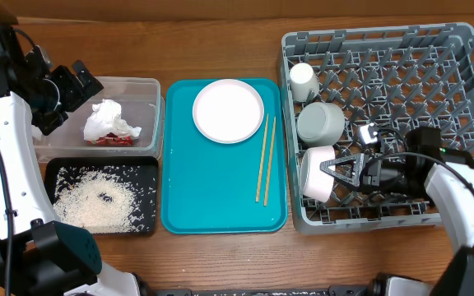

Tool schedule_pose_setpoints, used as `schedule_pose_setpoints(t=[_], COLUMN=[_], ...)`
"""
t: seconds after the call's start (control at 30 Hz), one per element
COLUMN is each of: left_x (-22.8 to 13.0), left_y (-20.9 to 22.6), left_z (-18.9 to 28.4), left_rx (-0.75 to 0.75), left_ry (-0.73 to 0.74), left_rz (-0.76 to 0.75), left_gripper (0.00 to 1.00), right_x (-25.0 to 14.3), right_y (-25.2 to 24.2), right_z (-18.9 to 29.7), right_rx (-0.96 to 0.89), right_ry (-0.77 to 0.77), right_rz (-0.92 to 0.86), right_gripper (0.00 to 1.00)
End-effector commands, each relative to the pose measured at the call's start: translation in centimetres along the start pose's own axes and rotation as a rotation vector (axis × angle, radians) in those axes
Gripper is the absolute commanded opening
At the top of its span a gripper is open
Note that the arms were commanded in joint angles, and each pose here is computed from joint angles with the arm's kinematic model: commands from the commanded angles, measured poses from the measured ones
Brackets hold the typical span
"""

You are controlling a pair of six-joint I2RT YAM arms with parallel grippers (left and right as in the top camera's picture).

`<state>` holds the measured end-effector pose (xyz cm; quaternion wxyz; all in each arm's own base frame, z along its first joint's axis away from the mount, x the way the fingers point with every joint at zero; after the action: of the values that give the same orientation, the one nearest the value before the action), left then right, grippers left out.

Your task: Sort waste into correct bins and load items into the dishwasher

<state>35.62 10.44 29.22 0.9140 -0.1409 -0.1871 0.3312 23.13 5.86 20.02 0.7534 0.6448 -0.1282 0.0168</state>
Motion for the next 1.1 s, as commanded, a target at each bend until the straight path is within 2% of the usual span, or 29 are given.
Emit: schedule_pose_setpoints(t=[0.0, 0.07, 0.3, 0.47, 0.53, 0.57, 0.6, 0.87, 1.07], left_x=[0.2, 0.2, 0.2, 0.1, 0.1, 0.2, 0.1, 0.1, 0.1], left_y=[-0.4, -0.4, -0.4, -0.5, -0.4, -0.4, -0.4, -0.4, -0.4], left_z=[0.9, 0.9, 0.9, 0.9, 0.9, 0.9, 0.9, 0.9, 0.9], left_rx=[-0.007, -0.007, -0.007, -0.008, -0.008, -0.008, -0.008, -0.008, -0.008], left_ry=[-0.03, -0.03, -0.03, -0.028, -0.029, -0.029, -0.029, -0.029, -0.029], left_rz=[-0.001, -0.001, -0.001, -0.004, -0.003, -0.001, -0.002, -0.002, -0.002], left_gripper=[1.0, 1.0, 1.0, 1.0, 1.0, 1.0, 1.0, 1.0, 1.0], right_x=[-0.1, -0.2, -0.5, 0.2, 0.7, 0.9, 1.1, 3.5, 6.2], right_y=[-1.2, -1.5, -2.5, -2.8, -3.0, -3.1, -3.2, -2.6, -0.3], right_z=[-0.2, -0.2, 0.1, 1.6, 2.6, 3.1, 3.7, 7.5, 9.3], right_rx=[-0.037, -0.063, -0.155, -0.188, -0.215, -0.231, -0.245, -0.356, -0.523], right_ry=[0.022, 0.033, 0.059, 0.005, -0.03, -0.046, -0.064, -0.19, -0.216], right_rz=[0.012, 0.006, 0.0, -0.005, -0.005, -0.007, -0.009, -0.047, -0.077], right_gripper=[0.04, 0.05, 0.24, 0.44, 0.64, 0.68, 1.0, 1.0, 1.0])
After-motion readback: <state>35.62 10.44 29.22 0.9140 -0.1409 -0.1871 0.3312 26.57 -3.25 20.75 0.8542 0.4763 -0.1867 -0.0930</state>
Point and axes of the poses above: each gripper's point midway between its finger pads, its own z axis back along the fingers, its own y axis along the line the jaws close on, x = y × z, the point moved 7 cm from there along z, back along the fingers, and after that the axes turned 4 degrees about z, right-handed, at the moved point
